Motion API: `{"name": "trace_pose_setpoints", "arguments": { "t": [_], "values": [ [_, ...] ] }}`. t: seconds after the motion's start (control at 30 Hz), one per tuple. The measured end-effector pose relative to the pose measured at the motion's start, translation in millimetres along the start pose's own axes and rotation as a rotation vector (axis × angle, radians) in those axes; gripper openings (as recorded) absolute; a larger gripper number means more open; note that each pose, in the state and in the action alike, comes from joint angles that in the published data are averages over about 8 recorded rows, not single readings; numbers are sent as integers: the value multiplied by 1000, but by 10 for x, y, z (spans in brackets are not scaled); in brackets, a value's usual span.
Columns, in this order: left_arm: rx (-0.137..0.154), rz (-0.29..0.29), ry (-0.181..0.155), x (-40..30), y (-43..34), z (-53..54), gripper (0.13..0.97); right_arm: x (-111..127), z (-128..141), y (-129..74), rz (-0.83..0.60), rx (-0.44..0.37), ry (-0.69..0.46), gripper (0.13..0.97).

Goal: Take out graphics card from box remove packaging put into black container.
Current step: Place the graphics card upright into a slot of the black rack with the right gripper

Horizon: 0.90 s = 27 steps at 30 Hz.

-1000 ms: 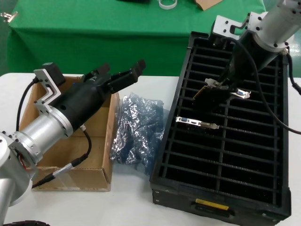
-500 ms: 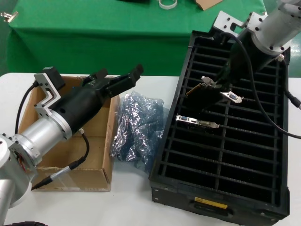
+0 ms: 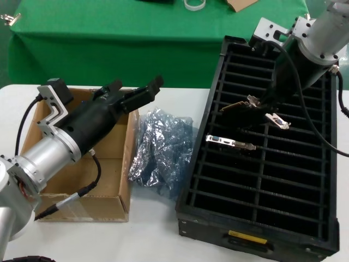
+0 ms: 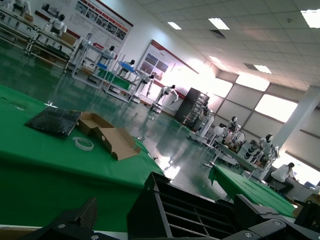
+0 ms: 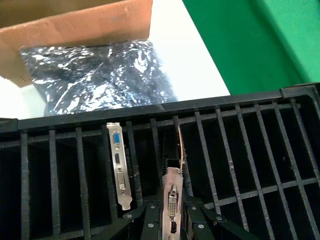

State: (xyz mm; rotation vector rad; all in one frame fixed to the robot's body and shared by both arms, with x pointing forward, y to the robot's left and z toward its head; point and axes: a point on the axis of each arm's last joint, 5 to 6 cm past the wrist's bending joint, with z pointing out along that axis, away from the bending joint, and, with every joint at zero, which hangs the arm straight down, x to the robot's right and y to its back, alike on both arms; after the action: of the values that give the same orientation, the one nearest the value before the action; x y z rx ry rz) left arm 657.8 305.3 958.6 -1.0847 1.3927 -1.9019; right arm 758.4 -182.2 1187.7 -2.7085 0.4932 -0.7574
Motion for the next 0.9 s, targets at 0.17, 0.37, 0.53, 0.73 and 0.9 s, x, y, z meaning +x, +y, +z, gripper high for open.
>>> {"name": "trace_pose_setpoints", "arguments": {
  "t": [0.17, 0.37, 0.53, 0.73, 0.9],
  "values": [
    [3, 0, -1, -17, -4, -11, 966, 2, -40, -21, -24, -21, -1, 190],
    [8, 3, -3, -35, -12, -24, 966, 8, -78, -51, -51, -39, 11, 190],
    [12, 5, -5, -49, -20, -25, 966, 14, -102, -71, -73, -52, 25, 190],
    [14, 7, -8, -71, -22, -11, 966, 12, -109, -90, -97, -62, 37, 190],
    [12, 6, -10, -89, -15, 6, 966, 2, -93, -96, -108, -71, 41, 190]
  ]
}}
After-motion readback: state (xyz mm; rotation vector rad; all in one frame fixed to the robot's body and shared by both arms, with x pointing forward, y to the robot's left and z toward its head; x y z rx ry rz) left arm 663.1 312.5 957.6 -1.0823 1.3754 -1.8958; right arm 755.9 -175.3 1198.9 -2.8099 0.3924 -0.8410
